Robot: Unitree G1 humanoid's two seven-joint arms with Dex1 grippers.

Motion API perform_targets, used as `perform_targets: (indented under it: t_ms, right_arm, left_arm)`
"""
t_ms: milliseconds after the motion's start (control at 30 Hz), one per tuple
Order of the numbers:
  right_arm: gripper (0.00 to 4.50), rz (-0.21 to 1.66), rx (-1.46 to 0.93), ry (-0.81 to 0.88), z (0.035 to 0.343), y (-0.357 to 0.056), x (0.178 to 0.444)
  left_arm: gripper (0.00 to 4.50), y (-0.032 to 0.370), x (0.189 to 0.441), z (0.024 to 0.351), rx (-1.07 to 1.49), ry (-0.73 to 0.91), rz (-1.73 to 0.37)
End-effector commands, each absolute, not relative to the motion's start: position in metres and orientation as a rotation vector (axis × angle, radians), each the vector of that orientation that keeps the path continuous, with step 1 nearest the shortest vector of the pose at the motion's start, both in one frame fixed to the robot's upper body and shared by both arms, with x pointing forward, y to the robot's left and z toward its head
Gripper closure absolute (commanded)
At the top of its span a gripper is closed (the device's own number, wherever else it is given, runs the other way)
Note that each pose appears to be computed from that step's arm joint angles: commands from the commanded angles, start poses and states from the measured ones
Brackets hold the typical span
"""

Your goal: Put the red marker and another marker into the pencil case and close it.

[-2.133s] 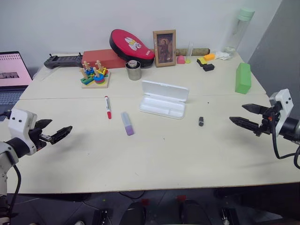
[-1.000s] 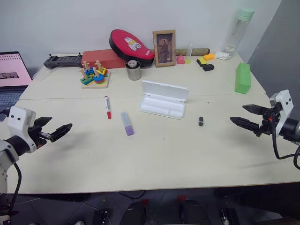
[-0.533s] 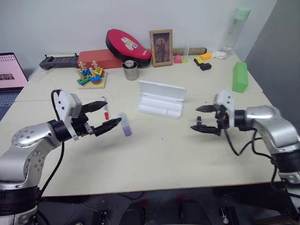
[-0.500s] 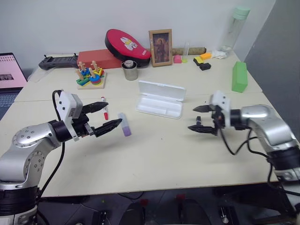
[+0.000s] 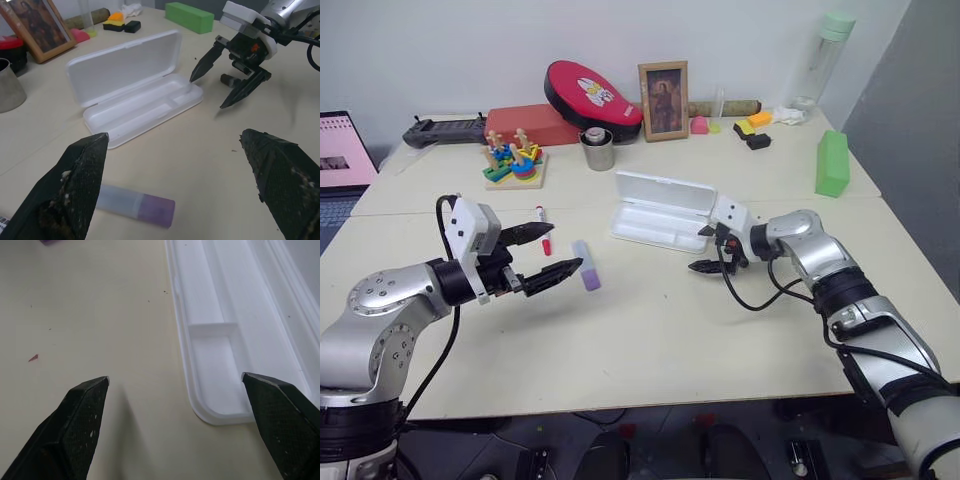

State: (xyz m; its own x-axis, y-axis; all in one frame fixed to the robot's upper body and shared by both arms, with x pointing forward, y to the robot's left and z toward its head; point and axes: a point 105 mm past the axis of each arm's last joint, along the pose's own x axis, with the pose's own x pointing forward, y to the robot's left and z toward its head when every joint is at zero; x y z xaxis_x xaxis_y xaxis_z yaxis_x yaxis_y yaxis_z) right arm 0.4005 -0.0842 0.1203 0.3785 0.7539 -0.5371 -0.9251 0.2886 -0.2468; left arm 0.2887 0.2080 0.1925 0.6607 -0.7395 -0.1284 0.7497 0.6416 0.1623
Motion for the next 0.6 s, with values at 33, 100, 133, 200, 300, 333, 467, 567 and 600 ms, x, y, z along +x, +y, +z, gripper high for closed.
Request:
perform_targets:
  t_ms: [33,100,133,200,300,333,467,567,600]
  right_arm:
    - [0.01,1.162,-0.618,0.329,0.127,-0.075,0.406]
    - [0.01,1.145,-0.636,0.356,0.122,-0.075,0.409]
    - [0.01,1.14,-0.641,0.368,0.119,-0.074,0.41]
    - [0.01,1.143,-0.647,0.396,0.116,-0.073,0.411]
    - [0.51,1.133,-0.647,0.429,0.114,-0.072,0.413]
    - [0.7,1.126,-0.649,0.433,0.114,-0.072,0.414]
    - [1.64,1.097,-0.652,0.446,0.114,-0.073,0.418]
    - [2.38,1.091,-0.652,0.447,0.115,-0.074,0.419]
    - [2.63,1.091,-0.651,0.447,0.115,-0.074,0.419]
  left_arm:
    - [0.0,0.211,0.288,0.202,0.238,0.023,-0.828]
    - [0.0,0.211,0.288,0.202,0.234,0.022,-0.825]
    - [0.0,0.211,0.288,0.202,0.232,0.023,-0.824]
    - [0.0,0.211,0.288,0.201,0.226,0.028,-0.823]
    - [0.0,0.212,0.289,0.203,0.217,0.025,-0.816]
    - [0.0,0.212,0.289,0.204,0.215,0.024,-0.815]
    - [0.0,0.212,0.288,0.204,0.208,0.034,-0.819]
    - [0.0,0.211,0.286,0.202,0.207,0.047,-0.825]
    - [0.0,0.211,0.286,0.201,0.208,0.049,-0.825]
